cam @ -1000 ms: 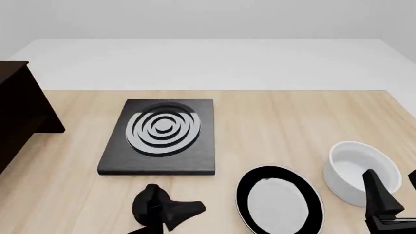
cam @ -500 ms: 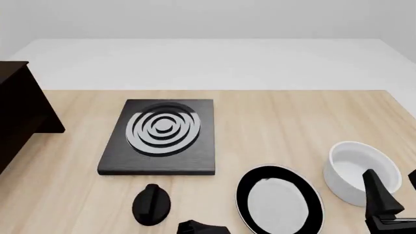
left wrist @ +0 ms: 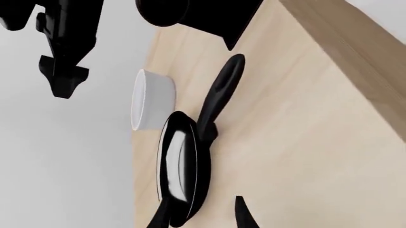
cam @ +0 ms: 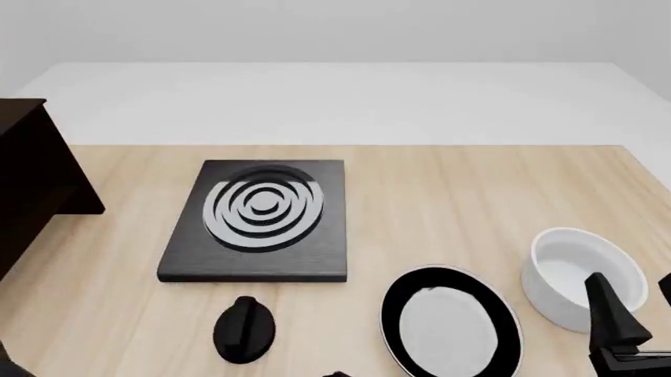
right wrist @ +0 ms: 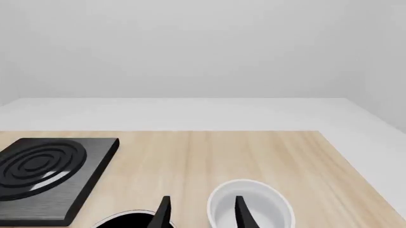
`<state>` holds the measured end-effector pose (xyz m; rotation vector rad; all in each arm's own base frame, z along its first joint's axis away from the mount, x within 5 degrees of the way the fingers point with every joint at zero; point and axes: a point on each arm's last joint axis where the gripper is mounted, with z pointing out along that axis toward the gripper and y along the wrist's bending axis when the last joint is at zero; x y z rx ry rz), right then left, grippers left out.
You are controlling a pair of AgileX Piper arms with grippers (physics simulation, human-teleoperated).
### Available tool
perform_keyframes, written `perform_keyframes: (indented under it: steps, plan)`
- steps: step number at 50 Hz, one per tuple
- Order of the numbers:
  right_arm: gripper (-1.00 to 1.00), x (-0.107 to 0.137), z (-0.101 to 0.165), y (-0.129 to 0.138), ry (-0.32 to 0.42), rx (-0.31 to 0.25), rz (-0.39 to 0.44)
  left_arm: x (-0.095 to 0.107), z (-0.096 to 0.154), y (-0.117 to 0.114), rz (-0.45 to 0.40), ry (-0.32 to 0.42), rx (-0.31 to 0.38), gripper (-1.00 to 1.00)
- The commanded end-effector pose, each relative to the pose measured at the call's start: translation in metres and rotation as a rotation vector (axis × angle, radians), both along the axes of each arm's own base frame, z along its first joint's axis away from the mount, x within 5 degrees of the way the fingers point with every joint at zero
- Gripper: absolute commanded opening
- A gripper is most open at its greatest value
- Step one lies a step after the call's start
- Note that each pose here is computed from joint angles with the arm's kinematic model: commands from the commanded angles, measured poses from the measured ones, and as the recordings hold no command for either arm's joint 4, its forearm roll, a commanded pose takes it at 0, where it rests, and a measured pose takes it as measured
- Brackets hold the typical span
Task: Put the frying pan under the cabinet shelf.
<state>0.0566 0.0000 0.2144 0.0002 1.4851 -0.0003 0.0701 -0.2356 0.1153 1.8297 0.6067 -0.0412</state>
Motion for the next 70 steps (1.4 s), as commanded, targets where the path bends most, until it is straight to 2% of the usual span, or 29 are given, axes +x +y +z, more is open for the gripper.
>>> perform_keyframes:
  steps: [1,27,42,70]
  plan:
    - [1.00,0.000,0.000,0.000,0.000,0.000,0.000,-0.002,-0.005,-0.010,-0.021,0.003,0.028,1.00]
    - [1.00,0.000,0.000,0.000,0.000,0.000,0.000,0.008,-0.019,-0.034,-0.021,-0.012,0.081,1.00]
    - [1.00,0.000,0.000,0.000,0.000,0.000,0.000,0.006,-0.029,-0.044,-0.048,-0.022,0.125,1.00]
    - [1.00,0.000,0.000,0.000,0.000,0.000,0.000,0.009,-0.032,-0.065,-0.071,-0.040,0.173,1.00]
